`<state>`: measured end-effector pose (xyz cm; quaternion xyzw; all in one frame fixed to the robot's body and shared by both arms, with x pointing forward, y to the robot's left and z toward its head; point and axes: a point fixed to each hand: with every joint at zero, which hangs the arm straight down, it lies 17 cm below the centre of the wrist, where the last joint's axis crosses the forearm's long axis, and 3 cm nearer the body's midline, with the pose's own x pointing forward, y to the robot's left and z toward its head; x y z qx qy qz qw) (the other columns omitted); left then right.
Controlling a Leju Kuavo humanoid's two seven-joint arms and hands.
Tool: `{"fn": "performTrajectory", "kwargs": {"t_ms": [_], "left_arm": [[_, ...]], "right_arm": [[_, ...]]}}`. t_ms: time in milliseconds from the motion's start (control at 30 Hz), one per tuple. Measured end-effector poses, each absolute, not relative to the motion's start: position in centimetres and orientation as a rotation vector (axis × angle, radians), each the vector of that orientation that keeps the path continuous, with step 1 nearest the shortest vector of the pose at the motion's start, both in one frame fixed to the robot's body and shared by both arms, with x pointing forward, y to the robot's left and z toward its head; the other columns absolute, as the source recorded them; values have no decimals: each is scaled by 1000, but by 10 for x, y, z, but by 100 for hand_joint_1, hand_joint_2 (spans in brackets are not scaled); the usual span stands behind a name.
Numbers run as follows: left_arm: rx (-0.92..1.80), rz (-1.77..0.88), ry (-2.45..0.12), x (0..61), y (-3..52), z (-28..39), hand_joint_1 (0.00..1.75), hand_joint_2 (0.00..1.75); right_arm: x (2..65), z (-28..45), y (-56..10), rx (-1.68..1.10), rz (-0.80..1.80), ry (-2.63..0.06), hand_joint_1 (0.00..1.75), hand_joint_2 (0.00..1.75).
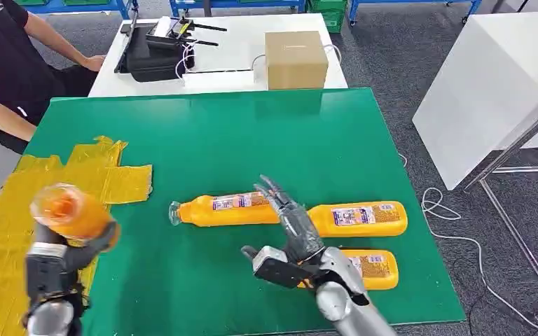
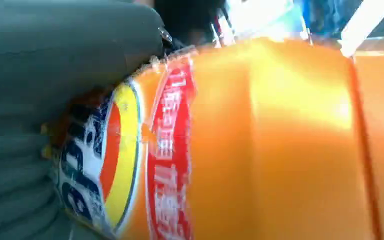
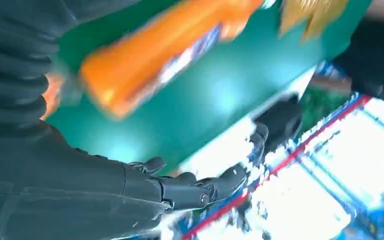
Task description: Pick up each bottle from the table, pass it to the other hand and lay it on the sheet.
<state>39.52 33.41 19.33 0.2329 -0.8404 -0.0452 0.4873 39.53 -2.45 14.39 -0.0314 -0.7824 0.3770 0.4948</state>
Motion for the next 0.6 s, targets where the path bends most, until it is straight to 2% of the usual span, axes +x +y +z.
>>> {"fn": "performTrajectory", "kwargs": {"t_ms": [100,333,467,600], "left_arm": [[722,-184,-2055,392,348,209,175,175],[888,-205,-2041,389,371,218,175,175],[1079,-348,-1963,392,377,216,175,175],[1103,-410,-1922,399,378,208,175,175]], "right_arm": [[402,155,-37,-122,904,-1922,0,0],[412,161,-54,-165,888,-1928,0,0],[418,165,-59,-183,892,-1930,0,0],[423,167,-63,-202,899,-1930,0,0]]}}
